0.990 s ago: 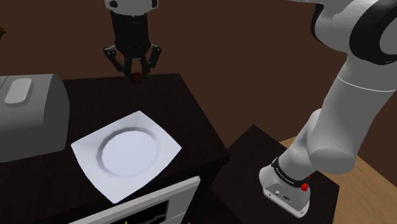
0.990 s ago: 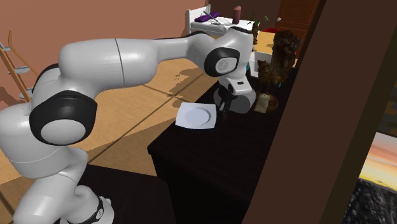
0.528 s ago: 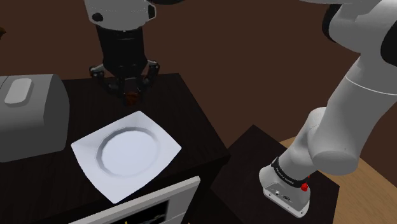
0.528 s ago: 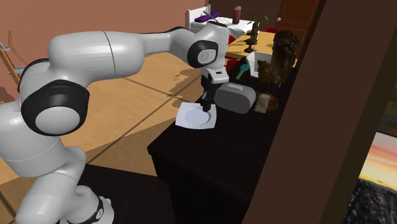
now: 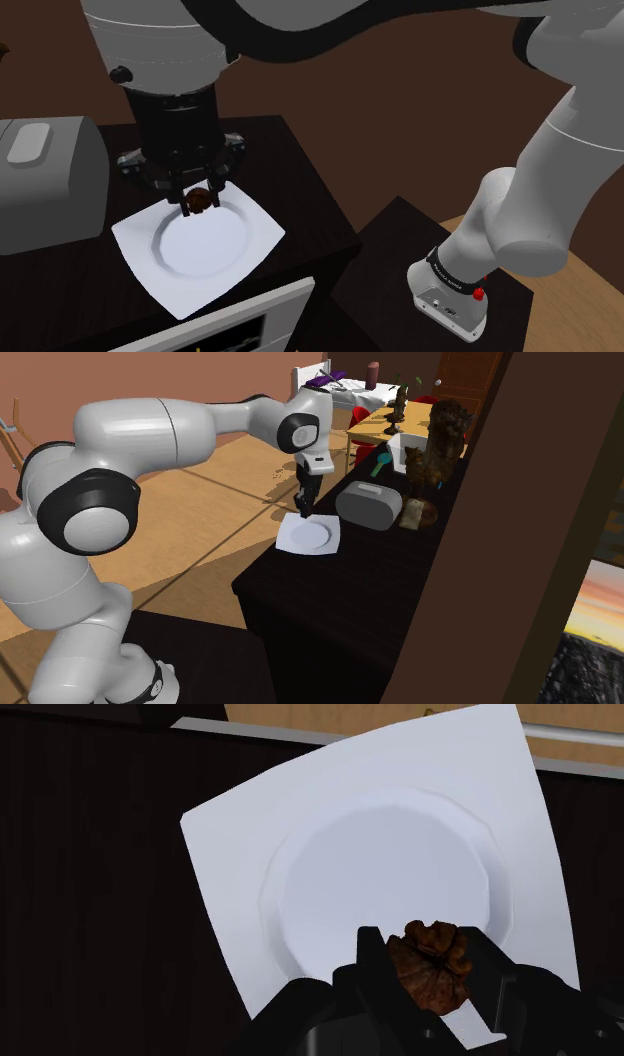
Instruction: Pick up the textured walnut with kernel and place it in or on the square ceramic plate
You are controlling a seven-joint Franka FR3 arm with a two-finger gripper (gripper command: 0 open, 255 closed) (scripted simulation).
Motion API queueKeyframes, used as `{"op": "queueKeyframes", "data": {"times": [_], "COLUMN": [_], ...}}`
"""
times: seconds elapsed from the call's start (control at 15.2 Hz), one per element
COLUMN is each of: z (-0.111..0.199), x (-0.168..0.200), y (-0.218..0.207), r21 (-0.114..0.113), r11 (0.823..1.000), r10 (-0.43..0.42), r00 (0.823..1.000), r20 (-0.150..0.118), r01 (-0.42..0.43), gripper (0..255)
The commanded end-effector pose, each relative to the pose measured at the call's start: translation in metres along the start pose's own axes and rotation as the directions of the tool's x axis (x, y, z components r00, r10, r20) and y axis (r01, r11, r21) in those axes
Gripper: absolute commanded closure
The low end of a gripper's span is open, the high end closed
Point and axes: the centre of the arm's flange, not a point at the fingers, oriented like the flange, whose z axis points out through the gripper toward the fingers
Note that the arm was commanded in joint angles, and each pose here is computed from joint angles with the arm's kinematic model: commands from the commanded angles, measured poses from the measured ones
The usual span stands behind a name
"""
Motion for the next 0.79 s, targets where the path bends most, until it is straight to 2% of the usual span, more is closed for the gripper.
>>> {"op": "queueKeyframes", "data": {"times": [0.0,0.73], "z": [0.010,0.062], "x": [-0.002,0.002], "y": [0.000,-0.002], "r21": [0.000,0.000], "r11": [1.000,1.000], "r10": [0.001,0.001], "r00": [1.000,1.000], "r20": [0.000,0.000], "r01": [-0.001,-0.001], "gripper": [255,255]}}
